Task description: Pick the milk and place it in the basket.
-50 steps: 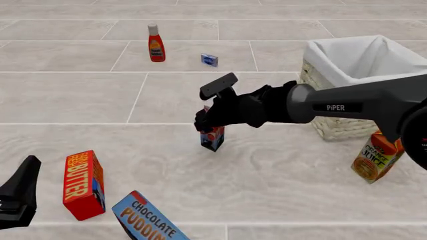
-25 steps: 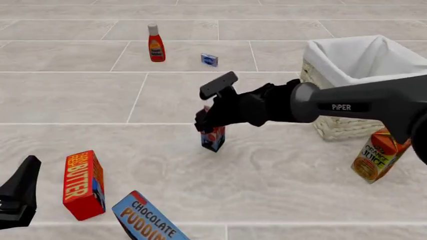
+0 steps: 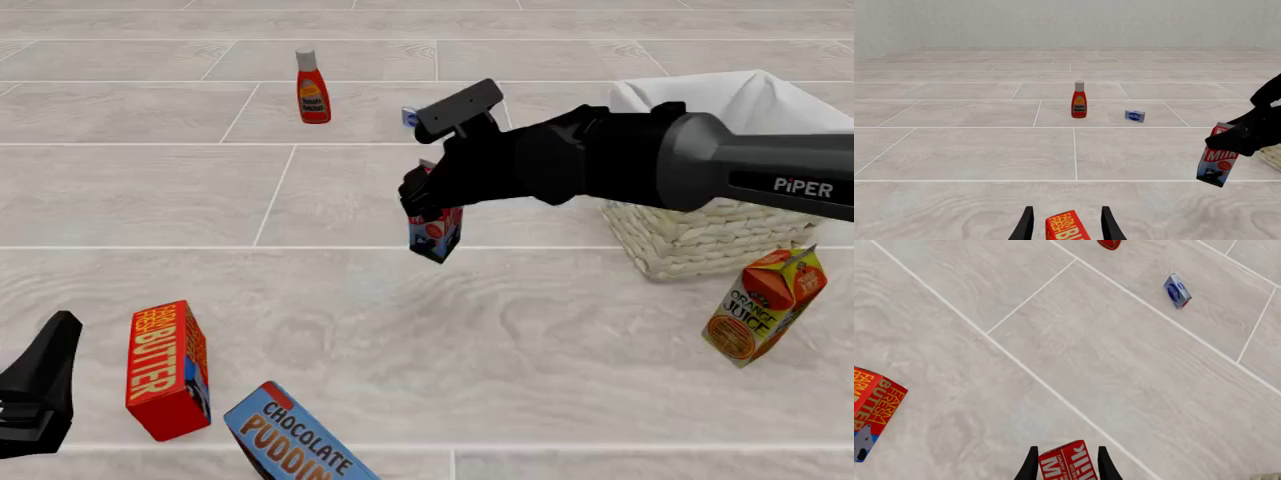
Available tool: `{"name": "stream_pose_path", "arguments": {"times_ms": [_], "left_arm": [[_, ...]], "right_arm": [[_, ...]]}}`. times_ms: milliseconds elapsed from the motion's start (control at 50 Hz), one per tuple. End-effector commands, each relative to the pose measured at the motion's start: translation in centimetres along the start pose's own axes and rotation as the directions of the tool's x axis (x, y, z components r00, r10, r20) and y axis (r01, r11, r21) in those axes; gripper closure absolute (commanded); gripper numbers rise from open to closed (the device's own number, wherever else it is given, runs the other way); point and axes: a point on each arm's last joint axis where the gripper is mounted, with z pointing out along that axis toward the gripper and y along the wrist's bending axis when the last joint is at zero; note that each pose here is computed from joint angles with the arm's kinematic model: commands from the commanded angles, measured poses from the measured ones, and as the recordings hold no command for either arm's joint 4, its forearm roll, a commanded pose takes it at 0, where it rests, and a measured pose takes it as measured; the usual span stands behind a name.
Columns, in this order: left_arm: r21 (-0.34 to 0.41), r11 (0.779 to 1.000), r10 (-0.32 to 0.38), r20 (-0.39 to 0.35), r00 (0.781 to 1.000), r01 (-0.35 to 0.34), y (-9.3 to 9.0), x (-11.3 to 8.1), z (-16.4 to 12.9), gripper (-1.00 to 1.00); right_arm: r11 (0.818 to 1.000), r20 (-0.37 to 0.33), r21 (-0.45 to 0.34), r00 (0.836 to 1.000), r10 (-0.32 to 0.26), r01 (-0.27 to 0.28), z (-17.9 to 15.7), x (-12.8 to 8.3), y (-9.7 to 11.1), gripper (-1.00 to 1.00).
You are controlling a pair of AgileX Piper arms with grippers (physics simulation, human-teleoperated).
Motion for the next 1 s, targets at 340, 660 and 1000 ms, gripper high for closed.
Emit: {"name": "stream_pose_path", "arguments": {"times_ms": [340, 660, 1000], "left_arm": [[0.000, 1.000, 0.000, 0.000, 1.000, 0.000, 0.0, 0.0, 0.0, -1.00], [0.000, 1.000, 0.000, 0.000, 1.000, 0.000, 0.0, 0.0, 0.0, -1.00], [0.000, 1.000, 0.000, 0.000, 1.000, 0.000, 0.0, 0.0, 0.0, -1.00]], "right_arm": [[0.994, 0.168, 0.090, 0.985, 0.040, -0.056, -9.6, -6.4, -4.0, 1.00], [0.980, 0.249, 0.169, 0.967, 0.057, -0.101, -15.0, -8.9, -7.0, 1.00], [0.953, 0.288, 0.272, 0.956, 0.050, -0.131, -18.7, -9.6, -10.4, 1.00]]}}
